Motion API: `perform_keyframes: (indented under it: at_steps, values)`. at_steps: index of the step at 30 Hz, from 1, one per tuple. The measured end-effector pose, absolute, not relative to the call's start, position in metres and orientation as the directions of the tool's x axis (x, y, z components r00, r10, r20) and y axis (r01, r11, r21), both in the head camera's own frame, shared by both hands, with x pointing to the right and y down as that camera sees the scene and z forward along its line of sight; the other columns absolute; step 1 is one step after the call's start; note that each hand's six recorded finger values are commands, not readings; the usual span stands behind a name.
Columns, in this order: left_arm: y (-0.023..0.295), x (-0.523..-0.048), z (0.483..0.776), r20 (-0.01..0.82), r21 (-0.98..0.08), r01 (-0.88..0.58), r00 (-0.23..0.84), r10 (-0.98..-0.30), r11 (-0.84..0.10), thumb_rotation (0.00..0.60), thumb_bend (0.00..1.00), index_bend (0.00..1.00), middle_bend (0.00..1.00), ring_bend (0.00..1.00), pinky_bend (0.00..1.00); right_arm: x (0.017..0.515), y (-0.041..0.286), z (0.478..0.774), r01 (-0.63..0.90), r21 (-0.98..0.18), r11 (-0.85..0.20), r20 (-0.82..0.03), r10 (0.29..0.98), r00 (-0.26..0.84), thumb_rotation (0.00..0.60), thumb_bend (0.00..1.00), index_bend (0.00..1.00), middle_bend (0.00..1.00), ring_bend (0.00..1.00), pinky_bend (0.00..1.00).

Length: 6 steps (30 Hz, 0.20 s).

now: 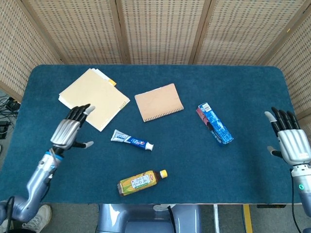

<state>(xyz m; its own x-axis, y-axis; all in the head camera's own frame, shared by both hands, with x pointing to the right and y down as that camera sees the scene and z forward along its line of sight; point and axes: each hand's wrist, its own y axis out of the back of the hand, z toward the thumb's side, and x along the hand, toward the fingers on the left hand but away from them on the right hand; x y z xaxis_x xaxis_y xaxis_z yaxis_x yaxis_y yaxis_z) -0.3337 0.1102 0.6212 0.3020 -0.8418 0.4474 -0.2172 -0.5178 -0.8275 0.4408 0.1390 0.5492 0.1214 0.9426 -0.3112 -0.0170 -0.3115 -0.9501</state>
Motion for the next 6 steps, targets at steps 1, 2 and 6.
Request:
perform_keyframes:
  at_steps: [1,2,6]
  values:
    - [0.118,-0.347,0.615,0.444,-0.838,-0.210,0.274,-0.853,-0.504,0.600,0.00,0.00,0.00,0.00,0.00,0.443,0.144,0.547,-0.025,-0.952,-0.305,-0.306,0.944,0.123,0.600,0.00,0.00,0.00,0.00,0.00]
    - [0.125,-0.357,0.611,0.441,-0.846,-0.204,0.251,-0.861,-0.493,0.600,0.00,0.00,0.00,0.00,0.00,0.445,0.148,0.546,-0.035,-0.954,-0.298,-0.300,0.946,0.124,0.600,0.00,0.00,0.00,0.00,0.00]
    - [0.153,-0.399,0.592,0.413,-0.884,-0.173,0.144,-0.899,-0.434,0.600,0.00,0.00,0.00,0.00,0.00,0.456,0.171,0.541,-0.089,-0.959,-0.270,-0.279,0.952,0.122,0.600,0.00,0.00,0.00,0.00,0.00]
